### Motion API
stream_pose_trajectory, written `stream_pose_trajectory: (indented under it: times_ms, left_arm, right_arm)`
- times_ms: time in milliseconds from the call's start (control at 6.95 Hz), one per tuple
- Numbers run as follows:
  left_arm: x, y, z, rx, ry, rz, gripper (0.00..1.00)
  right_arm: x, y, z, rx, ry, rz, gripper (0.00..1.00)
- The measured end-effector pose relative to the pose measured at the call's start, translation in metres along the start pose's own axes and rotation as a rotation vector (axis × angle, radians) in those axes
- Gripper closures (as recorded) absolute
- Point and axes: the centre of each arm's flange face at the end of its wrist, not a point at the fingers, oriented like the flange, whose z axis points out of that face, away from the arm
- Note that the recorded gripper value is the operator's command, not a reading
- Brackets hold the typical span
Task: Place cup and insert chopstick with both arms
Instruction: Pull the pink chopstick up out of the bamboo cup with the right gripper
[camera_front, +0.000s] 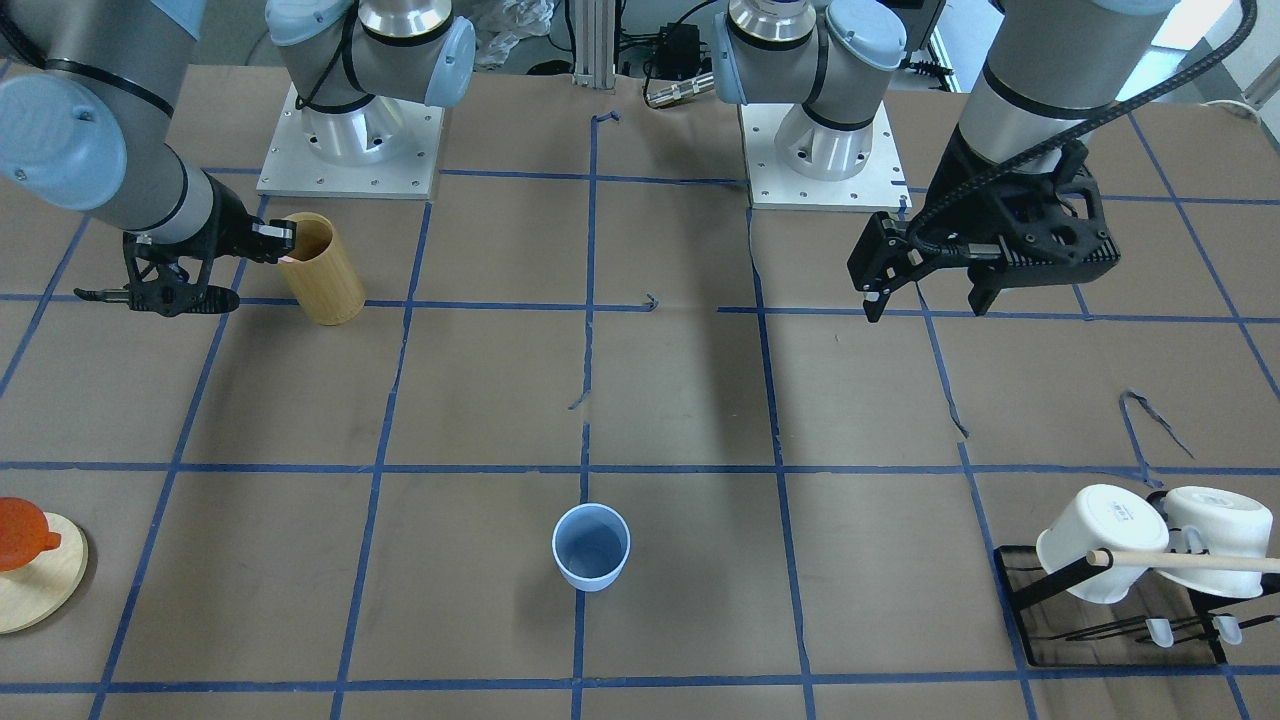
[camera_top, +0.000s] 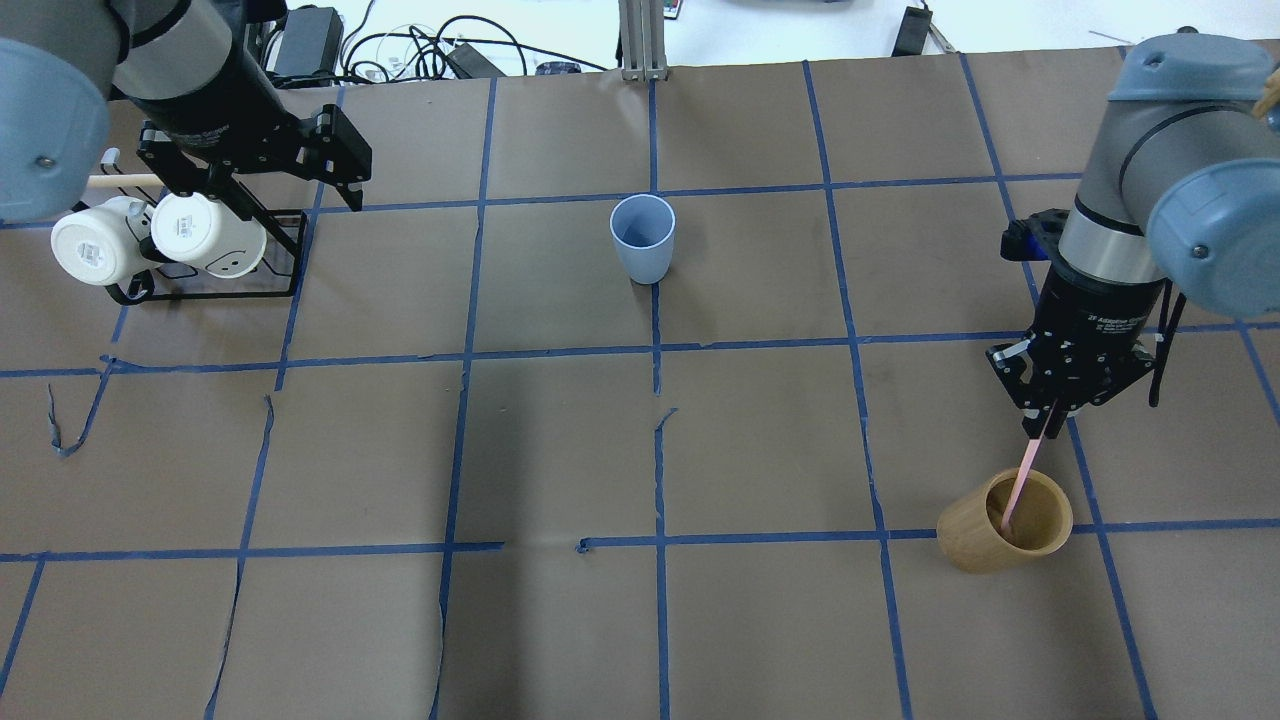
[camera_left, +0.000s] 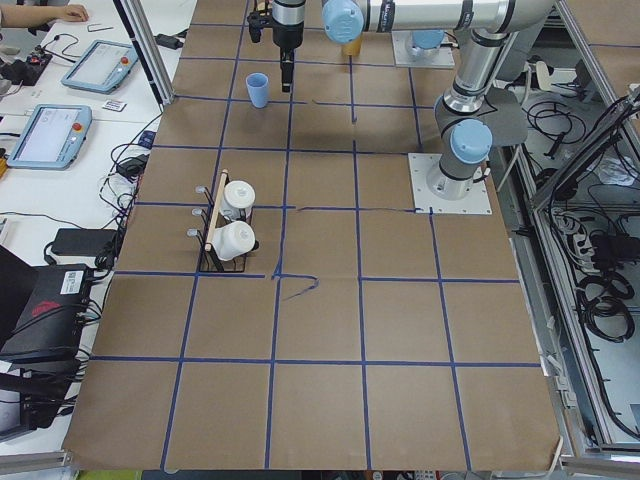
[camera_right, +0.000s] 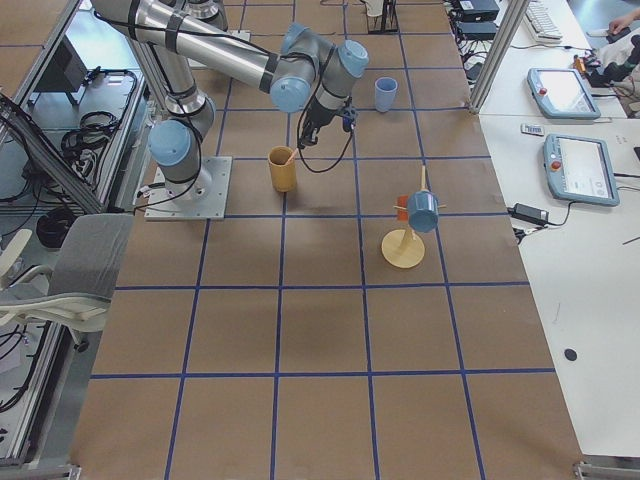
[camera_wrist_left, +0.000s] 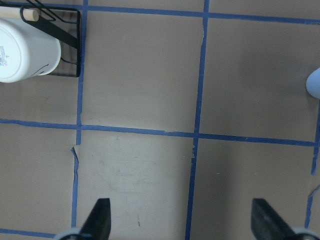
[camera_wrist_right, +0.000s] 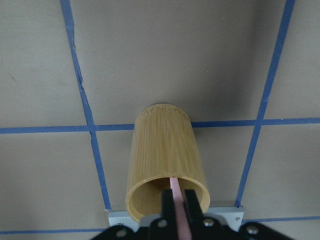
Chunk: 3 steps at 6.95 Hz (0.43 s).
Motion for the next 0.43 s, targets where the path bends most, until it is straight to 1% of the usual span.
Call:
stream_pose_trajectory:
  times_ms: [288, 432]
  left_arm:
    - [0.000, 0.000, -0.001, 0.002, -0.001, 0.002, 0.00]
    - [0.001, 0.001, -0.001, 0.003, 0.004, 0.004, 0.00]
  right_arm:
    - [0.000, 0.001, -0.004, 0.002, -0.001, 0.000, 0.89]
    - [0.000, 0.004, -0.012, -0.001, -0.003, 0.000, 0.90]
